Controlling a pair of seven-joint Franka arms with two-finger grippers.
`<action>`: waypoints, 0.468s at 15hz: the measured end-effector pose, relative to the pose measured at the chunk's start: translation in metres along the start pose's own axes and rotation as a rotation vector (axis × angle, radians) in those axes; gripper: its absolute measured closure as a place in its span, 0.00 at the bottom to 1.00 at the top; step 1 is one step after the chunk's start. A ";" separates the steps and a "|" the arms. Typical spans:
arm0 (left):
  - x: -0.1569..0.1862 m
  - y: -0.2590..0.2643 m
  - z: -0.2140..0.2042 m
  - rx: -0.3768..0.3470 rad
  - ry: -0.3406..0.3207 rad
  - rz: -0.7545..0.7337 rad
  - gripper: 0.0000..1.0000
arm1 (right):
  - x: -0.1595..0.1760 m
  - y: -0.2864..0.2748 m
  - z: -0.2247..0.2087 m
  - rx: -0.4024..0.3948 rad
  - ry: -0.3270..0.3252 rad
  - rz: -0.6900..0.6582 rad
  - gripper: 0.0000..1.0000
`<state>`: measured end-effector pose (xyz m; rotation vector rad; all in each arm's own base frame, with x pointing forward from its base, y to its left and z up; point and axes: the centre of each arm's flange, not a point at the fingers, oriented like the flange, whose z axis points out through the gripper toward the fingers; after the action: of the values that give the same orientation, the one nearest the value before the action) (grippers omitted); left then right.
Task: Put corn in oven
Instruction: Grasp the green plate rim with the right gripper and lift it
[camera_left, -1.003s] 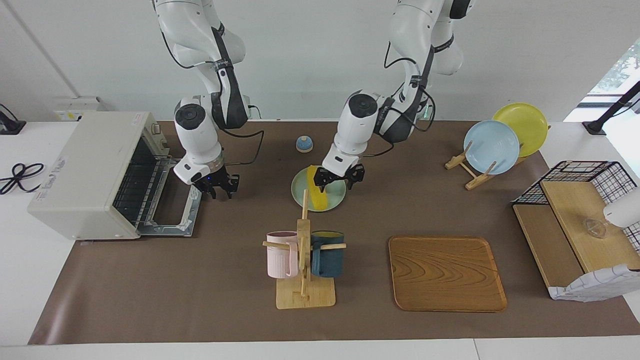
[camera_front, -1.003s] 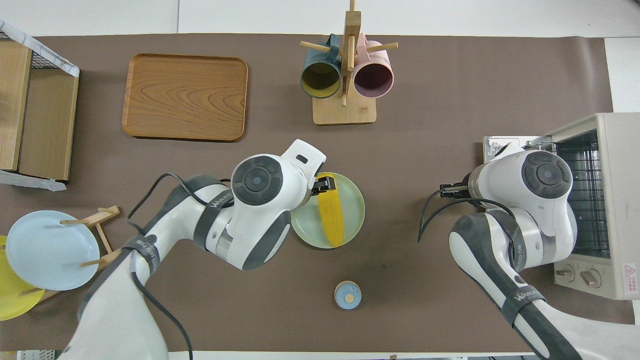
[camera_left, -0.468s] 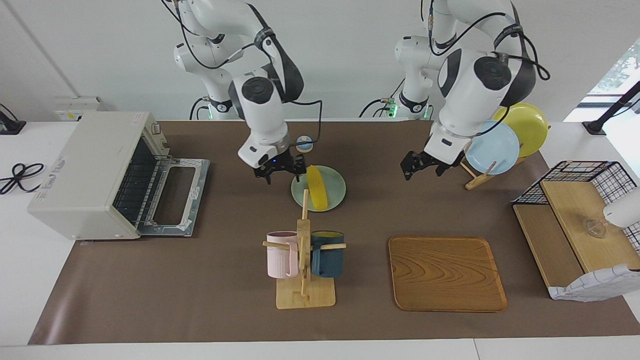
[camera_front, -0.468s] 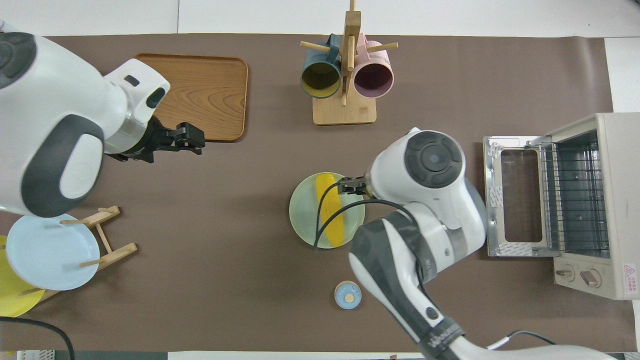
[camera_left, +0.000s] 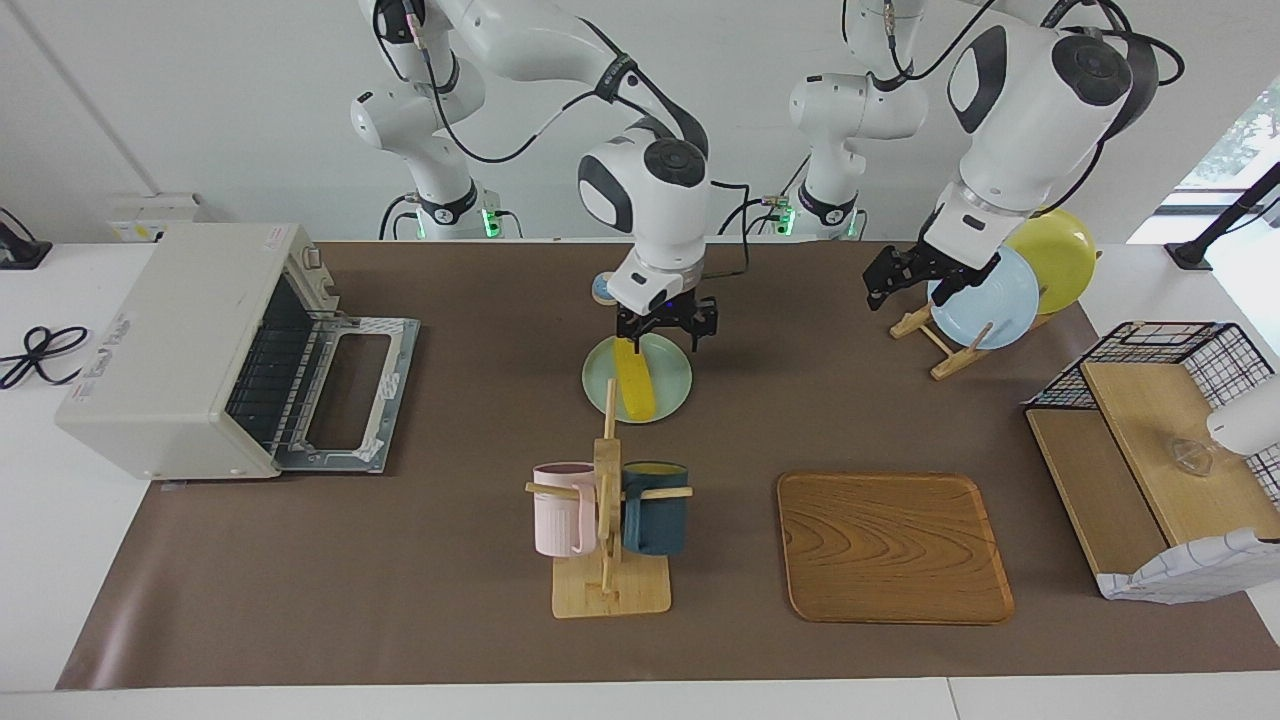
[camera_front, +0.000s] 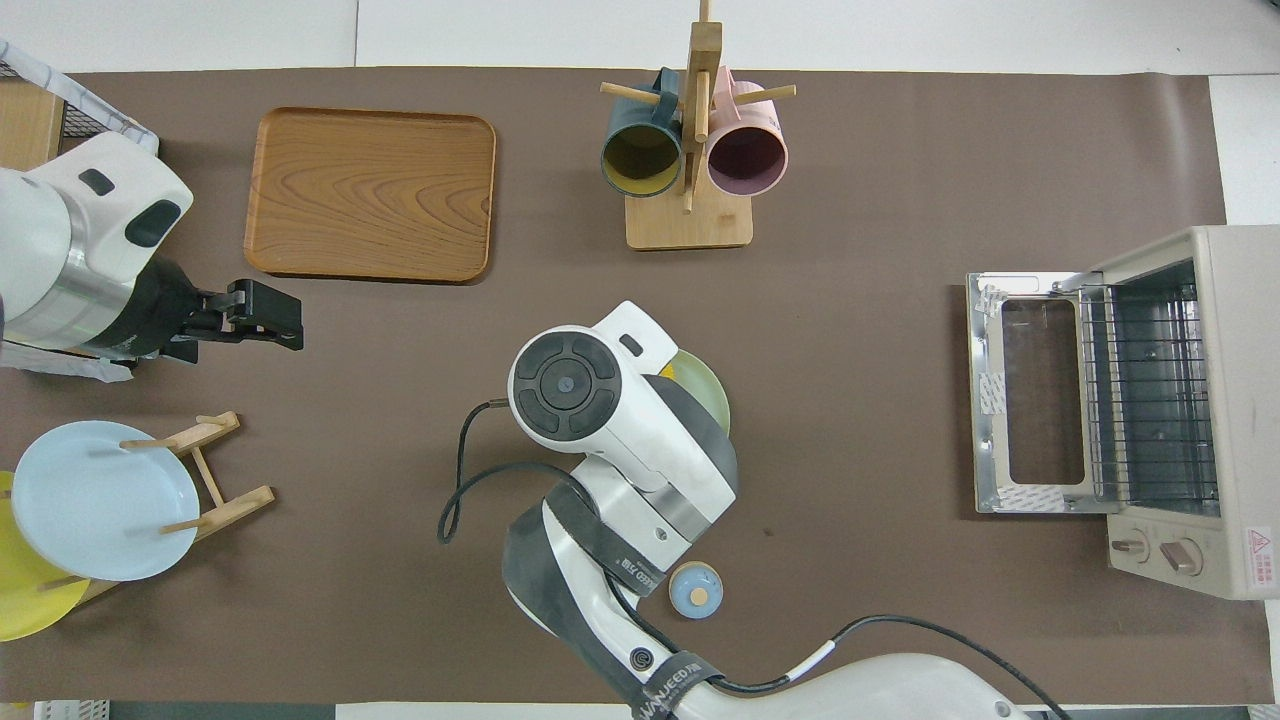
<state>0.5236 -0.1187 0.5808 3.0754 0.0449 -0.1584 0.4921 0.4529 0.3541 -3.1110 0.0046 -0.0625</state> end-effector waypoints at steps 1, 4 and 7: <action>-0.003 -0.001 -0.003 0.009 -0.003 0.001 0.00 | -0.003 -0.002 0.007 0.007 0.007 0.002 0.11; -0.010 -0.010 -0.015 0.021 -0.016 -0.008 0.00 | -0.022 -0.013 0.021 0.011 0.008 -0.011 0.20; -0.016 -0.023 -0.038 0.025 -0.045 -0.018 0.00 | -0.037 -0.015 0.035 -0.009 -0.011 -0.026 0.45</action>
<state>0.5113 -0.0934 0.6192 3.0955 0.0688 -0.2305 0.4566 0.4694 0.3178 -3.1202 -0.0363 -0.0466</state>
